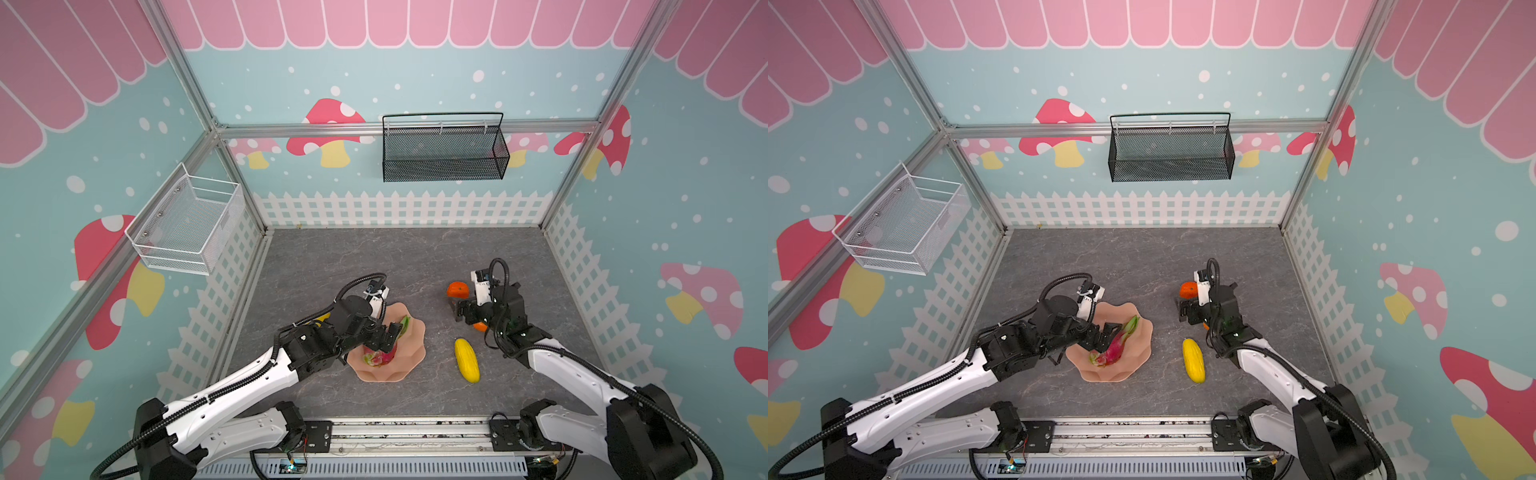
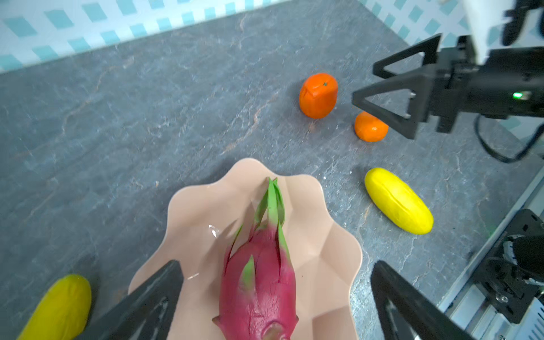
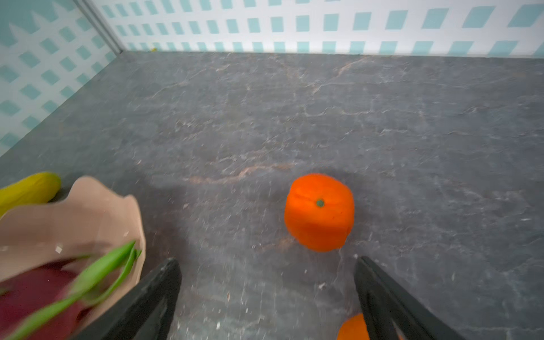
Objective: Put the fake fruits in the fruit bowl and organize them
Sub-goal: 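Grasp the larger tangerine with the right gripper while the left gripper holds above the bowl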
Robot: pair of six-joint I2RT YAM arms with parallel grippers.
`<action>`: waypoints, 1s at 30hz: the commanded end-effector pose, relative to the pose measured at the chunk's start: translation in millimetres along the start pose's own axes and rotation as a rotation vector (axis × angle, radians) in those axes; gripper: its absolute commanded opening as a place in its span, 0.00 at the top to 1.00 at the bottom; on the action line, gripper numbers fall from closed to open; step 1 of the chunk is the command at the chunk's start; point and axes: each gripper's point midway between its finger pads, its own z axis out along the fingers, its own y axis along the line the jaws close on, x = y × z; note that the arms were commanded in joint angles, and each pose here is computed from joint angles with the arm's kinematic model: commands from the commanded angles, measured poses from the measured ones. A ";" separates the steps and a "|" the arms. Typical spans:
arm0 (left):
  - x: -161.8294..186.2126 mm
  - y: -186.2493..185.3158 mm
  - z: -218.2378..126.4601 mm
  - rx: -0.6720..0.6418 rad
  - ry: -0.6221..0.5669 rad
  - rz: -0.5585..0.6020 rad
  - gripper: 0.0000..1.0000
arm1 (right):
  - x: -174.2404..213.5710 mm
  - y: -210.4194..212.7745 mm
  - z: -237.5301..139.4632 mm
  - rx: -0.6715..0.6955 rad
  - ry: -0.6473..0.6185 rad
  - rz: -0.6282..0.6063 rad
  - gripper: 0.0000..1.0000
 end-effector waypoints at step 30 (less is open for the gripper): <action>13.4 5.4 -11.4 0.043 0.022 0.026 0.00 | 43.7 -35.9 81.5 0.154 0.280 -0.093 0.44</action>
